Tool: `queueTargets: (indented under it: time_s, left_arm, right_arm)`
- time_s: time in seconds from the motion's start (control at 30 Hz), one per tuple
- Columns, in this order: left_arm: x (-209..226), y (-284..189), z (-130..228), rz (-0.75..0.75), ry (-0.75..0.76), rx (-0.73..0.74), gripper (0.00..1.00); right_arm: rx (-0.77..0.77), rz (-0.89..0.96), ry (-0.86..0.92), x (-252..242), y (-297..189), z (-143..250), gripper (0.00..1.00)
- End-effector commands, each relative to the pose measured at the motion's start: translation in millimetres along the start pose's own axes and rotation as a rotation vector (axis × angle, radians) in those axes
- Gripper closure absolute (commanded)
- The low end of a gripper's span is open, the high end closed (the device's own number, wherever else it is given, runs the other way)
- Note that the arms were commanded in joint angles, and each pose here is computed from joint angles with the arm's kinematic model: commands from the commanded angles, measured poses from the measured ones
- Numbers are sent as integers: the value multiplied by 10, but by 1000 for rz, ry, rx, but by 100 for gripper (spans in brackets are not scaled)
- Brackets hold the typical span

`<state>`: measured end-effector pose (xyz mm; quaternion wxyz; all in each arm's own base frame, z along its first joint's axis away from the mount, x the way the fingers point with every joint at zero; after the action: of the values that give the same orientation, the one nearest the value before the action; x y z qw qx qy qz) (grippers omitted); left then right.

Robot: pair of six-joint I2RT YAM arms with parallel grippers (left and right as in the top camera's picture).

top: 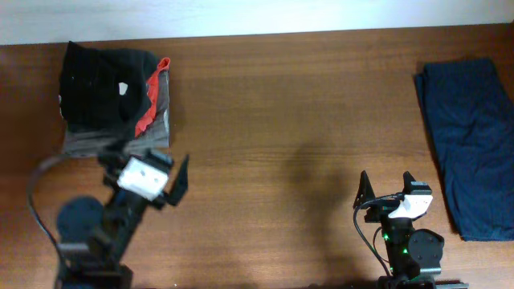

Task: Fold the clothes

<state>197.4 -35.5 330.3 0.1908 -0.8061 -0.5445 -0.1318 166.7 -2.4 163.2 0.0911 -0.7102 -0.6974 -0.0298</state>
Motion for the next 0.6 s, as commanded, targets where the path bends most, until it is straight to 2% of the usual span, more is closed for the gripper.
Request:
queueTargets:
  time_s: [0.0,0.2,0.47,0.57]
  left_arm:
    - [-268,-126,427,-27,23,-38,1]
    - [-587,-295,927,-89,59,-142,1]
    - [-811,-72,1480,-56,40,-89,1]
    - [-814,-73,1452,-54,46,-105,1]
  right_arm:
    - [3,2,4,-11,2,23,1]
    - [3,2,4,-11,2,23,1]
    - [3,2,4,-11,2,23,1]
    - [3,2,4,-11,2,23,1]
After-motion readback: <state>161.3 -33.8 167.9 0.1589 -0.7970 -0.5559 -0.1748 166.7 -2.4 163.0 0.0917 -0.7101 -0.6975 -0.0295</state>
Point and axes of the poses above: each gripper's point midway between its finger pads, its own y axis out along the fingers, its own x axis along the line the jaws close on, z = x × y, the point moved 8 cm from there along -y, back along the fingers, and after that the axes turned 2 degrees about y, right-handed, at the moved point
